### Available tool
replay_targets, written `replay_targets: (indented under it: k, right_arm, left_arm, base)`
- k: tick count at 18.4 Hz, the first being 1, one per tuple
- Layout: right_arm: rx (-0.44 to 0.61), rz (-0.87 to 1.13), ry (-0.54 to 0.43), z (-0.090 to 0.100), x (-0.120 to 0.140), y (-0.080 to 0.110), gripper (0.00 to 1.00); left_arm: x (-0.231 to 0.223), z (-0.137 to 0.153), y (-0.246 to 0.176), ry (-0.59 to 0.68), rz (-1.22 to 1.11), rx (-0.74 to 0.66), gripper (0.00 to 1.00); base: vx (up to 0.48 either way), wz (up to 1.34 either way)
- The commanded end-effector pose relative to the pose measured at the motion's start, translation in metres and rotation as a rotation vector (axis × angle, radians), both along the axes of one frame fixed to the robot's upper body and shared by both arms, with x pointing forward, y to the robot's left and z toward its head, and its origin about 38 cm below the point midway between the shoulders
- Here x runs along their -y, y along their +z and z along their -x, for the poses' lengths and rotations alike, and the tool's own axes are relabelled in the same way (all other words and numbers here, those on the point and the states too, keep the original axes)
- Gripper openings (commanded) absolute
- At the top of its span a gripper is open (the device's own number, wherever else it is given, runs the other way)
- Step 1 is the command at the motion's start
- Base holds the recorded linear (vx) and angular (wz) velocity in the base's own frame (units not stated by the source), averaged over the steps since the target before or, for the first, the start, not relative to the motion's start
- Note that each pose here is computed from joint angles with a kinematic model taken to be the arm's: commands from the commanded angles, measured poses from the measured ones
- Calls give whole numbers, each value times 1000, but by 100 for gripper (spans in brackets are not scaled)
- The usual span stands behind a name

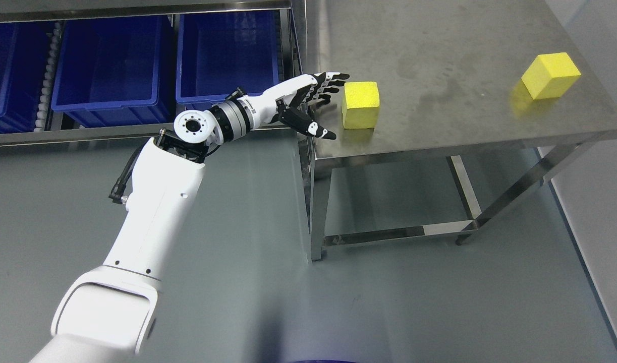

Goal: Move yellow foam block to right shelf middle
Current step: 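Extend the left hand forward beside the nearer yellow cube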

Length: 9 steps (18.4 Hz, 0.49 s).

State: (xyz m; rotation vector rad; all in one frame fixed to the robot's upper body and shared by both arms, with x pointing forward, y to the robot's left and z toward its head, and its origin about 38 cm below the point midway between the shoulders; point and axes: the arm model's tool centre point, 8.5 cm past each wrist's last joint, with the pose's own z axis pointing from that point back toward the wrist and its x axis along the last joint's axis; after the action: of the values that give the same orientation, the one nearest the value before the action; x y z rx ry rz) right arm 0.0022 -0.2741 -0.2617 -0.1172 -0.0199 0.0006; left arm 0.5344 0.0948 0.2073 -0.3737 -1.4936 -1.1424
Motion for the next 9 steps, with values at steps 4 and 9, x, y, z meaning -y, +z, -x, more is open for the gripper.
replay_targets:
  k: [4, 9]
  right_arm:
    - [-6, 17, -9, 10, 11, 1, 100]
    - [-6, 17, -9, 10, 11, 1, 100]
  left_arm:
    - [12, -8, -23, -17, -124, -51, 99]
    - [20, -5, -23, -35, -136, -33, 99]
  base:
    - [0, 0]
    - [23, 106]
